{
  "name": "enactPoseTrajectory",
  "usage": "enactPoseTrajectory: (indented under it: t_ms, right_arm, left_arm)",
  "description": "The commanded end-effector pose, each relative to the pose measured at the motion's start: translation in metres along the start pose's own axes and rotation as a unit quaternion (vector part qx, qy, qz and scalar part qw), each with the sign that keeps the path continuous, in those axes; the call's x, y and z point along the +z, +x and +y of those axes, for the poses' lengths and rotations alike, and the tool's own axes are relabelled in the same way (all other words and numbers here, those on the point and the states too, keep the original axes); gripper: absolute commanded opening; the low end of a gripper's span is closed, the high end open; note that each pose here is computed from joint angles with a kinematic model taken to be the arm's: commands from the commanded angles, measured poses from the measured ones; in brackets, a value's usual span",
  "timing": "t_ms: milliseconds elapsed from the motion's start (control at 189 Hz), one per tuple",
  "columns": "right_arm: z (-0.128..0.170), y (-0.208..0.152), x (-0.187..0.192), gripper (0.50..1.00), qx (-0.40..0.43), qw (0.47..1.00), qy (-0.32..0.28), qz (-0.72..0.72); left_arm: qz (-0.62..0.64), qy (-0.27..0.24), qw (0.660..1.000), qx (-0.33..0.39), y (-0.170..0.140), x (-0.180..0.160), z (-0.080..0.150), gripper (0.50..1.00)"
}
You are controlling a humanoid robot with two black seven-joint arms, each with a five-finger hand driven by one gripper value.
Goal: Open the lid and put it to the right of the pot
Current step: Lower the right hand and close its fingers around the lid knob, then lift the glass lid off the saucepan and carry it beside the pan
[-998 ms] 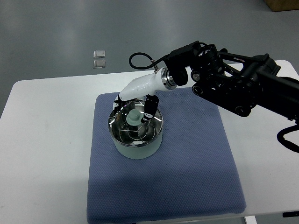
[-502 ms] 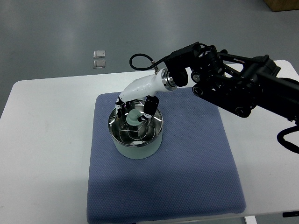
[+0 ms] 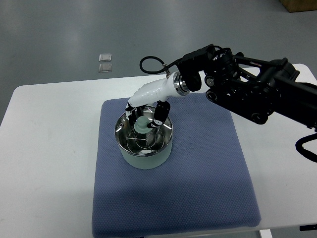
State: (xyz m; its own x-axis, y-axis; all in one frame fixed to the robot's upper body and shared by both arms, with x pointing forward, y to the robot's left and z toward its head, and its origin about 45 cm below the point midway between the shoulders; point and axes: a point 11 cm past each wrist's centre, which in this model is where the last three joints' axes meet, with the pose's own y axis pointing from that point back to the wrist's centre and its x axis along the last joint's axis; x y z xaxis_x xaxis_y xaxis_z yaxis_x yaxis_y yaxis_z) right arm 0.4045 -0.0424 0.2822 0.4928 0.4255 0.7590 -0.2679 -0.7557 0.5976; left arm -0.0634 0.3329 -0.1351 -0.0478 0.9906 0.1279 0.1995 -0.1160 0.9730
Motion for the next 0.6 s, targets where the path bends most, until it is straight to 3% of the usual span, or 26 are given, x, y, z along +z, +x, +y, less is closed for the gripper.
enactPoseTrajectory:
  t_ms: [0,195,417,597]
  right_arm:
    - [0.0,-0.0001,0.0,0.633,0.0,1.0,0.0,0.0]
    - [-0.0009,-0.0013,-0.0004,0.609,-0.001,1.0,0.001,-0.001]
    - [-0.0015,-0.0034,-0.0001,0.517,-0.001,1.0,0.002,-0.005]
    - [0.0001,-0.0031,0.0013,0.509,0.0,1.0,0.002,-0.007]
  left_arm:
    - [0.0,0.0,1.0,0.0,0.0002,0.0003,0.0,1.0]
    - [0.0,0.0,1.0,0.0,0.0003,-0.0004,-0.0001,1.0]
    - [0.0,-0.001,1.0,0.0,0.0003,0.0005,0.0,1.0]
    - [0.0,0.0,1.0,0.0,-0.0003,0.0003,0.0001,1.0]
